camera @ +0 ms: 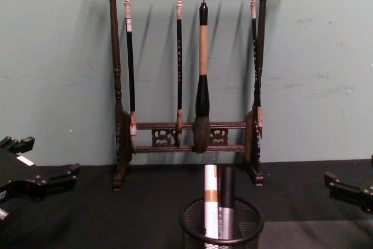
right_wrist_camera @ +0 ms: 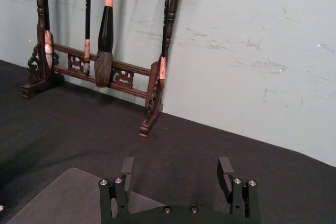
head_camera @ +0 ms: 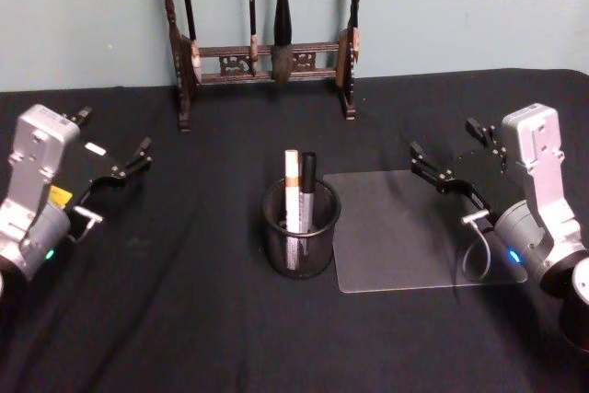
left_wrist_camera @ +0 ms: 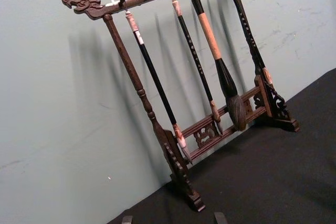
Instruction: Pick up the water-based marker from the table and place it into the pen holder.
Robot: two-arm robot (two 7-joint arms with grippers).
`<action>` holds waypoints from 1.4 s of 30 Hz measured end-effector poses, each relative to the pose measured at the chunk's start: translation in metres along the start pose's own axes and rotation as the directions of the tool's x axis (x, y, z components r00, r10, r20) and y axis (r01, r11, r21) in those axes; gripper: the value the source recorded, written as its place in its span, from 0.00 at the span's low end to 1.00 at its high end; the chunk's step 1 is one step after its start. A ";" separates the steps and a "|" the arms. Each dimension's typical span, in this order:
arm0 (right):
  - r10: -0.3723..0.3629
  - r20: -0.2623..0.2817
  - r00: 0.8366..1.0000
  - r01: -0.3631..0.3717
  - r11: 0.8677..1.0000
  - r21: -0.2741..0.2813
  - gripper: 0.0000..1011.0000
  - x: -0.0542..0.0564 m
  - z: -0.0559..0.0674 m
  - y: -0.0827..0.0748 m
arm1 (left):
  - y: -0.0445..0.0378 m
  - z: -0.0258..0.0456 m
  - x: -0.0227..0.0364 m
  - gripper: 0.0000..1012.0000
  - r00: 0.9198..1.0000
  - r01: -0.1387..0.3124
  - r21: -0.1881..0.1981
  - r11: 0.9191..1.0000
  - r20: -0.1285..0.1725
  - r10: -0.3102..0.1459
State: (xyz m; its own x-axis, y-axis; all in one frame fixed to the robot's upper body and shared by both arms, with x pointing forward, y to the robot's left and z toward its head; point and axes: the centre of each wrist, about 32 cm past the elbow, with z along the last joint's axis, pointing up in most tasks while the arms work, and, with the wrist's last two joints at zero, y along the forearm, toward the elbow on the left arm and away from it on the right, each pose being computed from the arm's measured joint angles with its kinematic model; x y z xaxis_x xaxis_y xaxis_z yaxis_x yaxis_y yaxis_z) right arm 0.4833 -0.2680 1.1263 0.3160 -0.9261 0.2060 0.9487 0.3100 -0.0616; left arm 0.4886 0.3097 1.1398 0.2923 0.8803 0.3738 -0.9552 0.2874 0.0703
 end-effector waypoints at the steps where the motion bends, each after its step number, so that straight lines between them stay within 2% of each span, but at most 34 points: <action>1: 0.000 0.000 1.000 0.000 1.000 0.000 0.99 0.000 0.000 0.000 | 0.0000 0.0000 0.0000 0.99 1.000 0.000 0.000 1.000 0.000 0.000; 42: 0.000 0.000 1.000 0.000 1.000 0.000 0.99 0.000 0.000 0.000 | 0.0000 0.0000 0.0000 0.99 1.000 0.000 0.000 1.000 0.000 0.000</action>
State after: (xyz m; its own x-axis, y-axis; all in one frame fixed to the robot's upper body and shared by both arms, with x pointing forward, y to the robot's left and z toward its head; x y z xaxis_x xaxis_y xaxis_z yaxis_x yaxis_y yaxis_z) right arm 0.4833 -0.2680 1.1262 0.3160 -0.9261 0.2061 0.9487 0.3100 -0.0618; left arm 0.4886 0.3096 1.1398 0.2923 0.8803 0.3737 -0.9552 0.2874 0.0702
